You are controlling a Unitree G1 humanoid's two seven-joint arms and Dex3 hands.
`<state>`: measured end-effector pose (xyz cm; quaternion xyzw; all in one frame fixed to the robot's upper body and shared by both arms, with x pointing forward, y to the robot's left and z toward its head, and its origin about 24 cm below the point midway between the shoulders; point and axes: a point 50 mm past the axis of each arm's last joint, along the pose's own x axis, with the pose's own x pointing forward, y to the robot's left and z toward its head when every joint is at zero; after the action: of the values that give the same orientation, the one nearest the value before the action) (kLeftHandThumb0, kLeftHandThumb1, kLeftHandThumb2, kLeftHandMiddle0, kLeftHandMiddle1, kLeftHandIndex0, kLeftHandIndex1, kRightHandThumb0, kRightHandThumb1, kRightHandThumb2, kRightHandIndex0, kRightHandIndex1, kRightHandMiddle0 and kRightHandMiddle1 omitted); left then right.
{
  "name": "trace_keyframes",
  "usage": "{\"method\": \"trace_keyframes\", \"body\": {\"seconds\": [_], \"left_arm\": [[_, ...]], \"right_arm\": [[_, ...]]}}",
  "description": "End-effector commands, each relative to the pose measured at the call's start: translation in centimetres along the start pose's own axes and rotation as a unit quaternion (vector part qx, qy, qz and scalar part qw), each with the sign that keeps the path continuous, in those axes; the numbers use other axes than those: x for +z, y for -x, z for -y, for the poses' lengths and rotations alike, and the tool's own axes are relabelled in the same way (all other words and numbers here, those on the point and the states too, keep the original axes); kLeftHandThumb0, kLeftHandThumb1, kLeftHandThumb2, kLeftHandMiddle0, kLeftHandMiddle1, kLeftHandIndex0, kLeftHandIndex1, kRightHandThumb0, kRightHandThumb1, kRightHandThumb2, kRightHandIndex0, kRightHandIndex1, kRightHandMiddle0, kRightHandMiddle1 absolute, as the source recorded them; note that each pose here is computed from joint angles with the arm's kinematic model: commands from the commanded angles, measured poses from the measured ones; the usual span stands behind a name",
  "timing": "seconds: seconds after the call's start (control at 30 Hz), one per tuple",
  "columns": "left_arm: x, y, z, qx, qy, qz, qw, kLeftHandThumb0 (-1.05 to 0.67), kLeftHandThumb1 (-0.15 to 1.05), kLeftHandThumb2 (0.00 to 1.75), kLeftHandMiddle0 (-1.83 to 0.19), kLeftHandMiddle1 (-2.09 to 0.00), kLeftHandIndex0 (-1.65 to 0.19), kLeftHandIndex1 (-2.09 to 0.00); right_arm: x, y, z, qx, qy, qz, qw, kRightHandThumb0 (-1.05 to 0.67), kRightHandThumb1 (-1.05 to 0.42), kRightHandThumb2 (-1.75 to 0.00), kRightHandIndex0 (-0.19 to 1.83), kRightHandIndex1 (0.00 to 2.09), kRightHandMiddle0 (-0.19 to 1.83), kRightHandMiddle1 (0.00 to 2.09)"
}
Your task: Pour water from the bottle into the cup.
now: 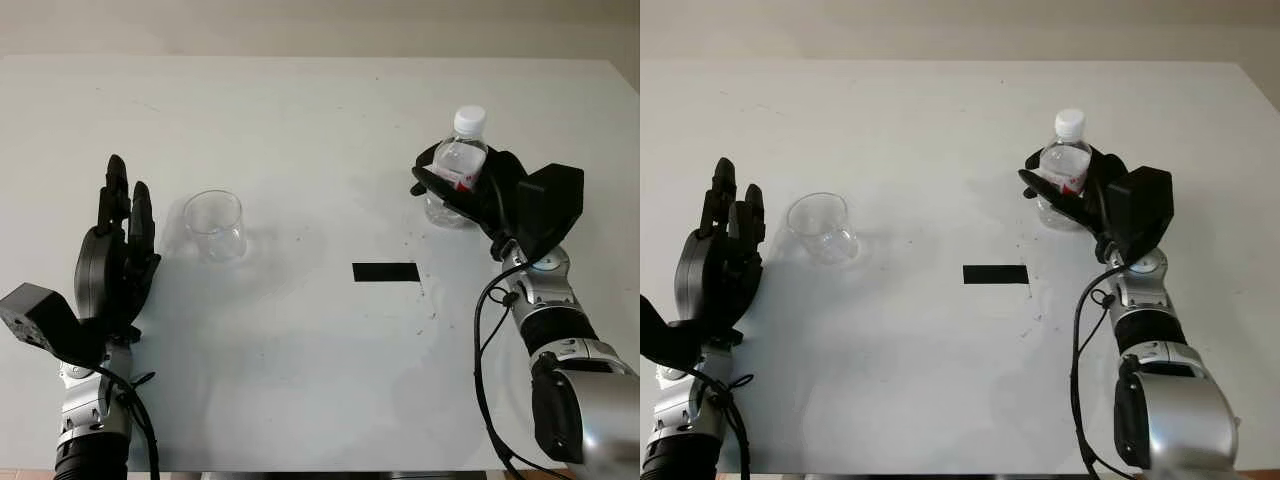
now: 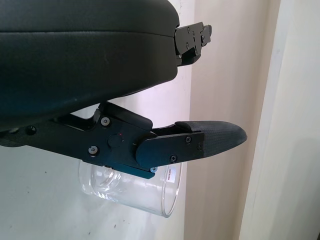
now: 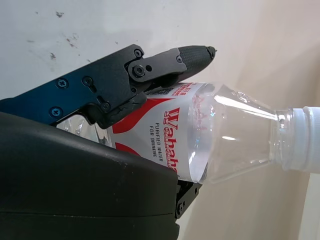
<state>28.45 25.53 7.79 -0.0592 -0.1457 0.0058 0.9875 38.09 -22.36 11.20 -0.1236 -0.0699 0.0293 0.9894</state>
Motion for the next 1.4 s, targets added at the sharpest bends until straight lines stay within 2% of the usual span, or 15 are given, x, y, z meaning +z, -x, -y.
{"method": "trace_keyframes", "body": {"seconds": [0.0, 0.17, 0.23, 0.43, 0.63, 0.87, 1.03, 1.37], "left_arm": [[-0.7, 0.4, 0.1, 0.001, 0.003, -0.017, 1.000, -0.74, 1.05, 0.52, 0.17, -0.05, 0.18, -0.05], [-0.6, 0.4, 0.1, 0.000, 0.001, -0.015, 1.000, -0.74, 1.05, 0.52, 0.18, -0.05, 0.18, -0.05], [-0.6, 0.4, 0.1, 0.003, 0.003, -0.016, 1.000, -0.75, 1.05, 0.51, 0.18, -0.05, 0.17, -0.05], [-0.7, 0.4, 0.3, 0.005, 0.012, -0.014, 1.000, -0.74, 1.05, 0.50, 0.17, -0.05, 0.17, -0.05], [-0.8, 0.4, 0.3, 0.007, 0.015, -0.011, 1.000, -0.74, 1.05, 0.52, 0.18, -0.05, 0.18, -0.05], [-0.9, 0.6, 0.1, 0.012, 0.021, -0.014, 1.000, -0.75, 1.05, 0.54, 0.19, -0.05, 0.19, -0.05], [-1.0, 0.6, 0.2, 0.013, 0.021, -0.014, 1.000, -0.74, 1.05, 0.58, 0.19, -0.05, 0.19, -0.04], [-1.1, 0.4, 0.5, 0.018, 0.024, -0.018, 0.999, -0.74, 1.05, 0.57, 0.19, -0.05, 0.19, -0.04]], "right_arm": [[2.4, -1.2, -0.6, 0.001, 0.021, 0.042, 0.999, -0.38, -1.05, -0.41, 1.12, 2.09, 0.97, 2.09], [5.0, -2.7, -2.2, 0.015, 0.083, 0.076, 0.994, -0.33, -1.05, -0.43, 1.16, 2.09, 0.97, 2.09], [6.6, -3.5, -3.6, 0.029, 0.138, 0.100, 0.985, -0.30, -1.05, -0.43, 1.19, 2.09, 1.01, 2.09], [9.1, -4.6, -7.2, 0.057, 0.204, 0.139, 0.967, -0.30, -1.05, -0.38, 1.20, 2.09, 0.99, 2.09], [10.3, -5.0, -9.7, 0.090, 0.243, 0.160, 0.953, -0.35, -1.05, -0.40, 1.06, 2.09, 0.80, 2.09], [11.5, -5.1, -12.2, 0.116, 0.306, 0.190, 0.926, -0.40, -1.05, -0.41, 1.04, 2.09, 0.78, 2.09], [12.3, -4.8, -13.6, 0.108, 0.374, 0.245, 0.888, -0.40, -1.05, -0.37, 1.03, 2.09, 0.69, 2.09], [13.5, -4.5, -15.2, 0.094, 0.473, 0.317, 0.817, -0.43, -1.05, -0.34, 1.11, 2.09, 0.71, 2.09]]}}
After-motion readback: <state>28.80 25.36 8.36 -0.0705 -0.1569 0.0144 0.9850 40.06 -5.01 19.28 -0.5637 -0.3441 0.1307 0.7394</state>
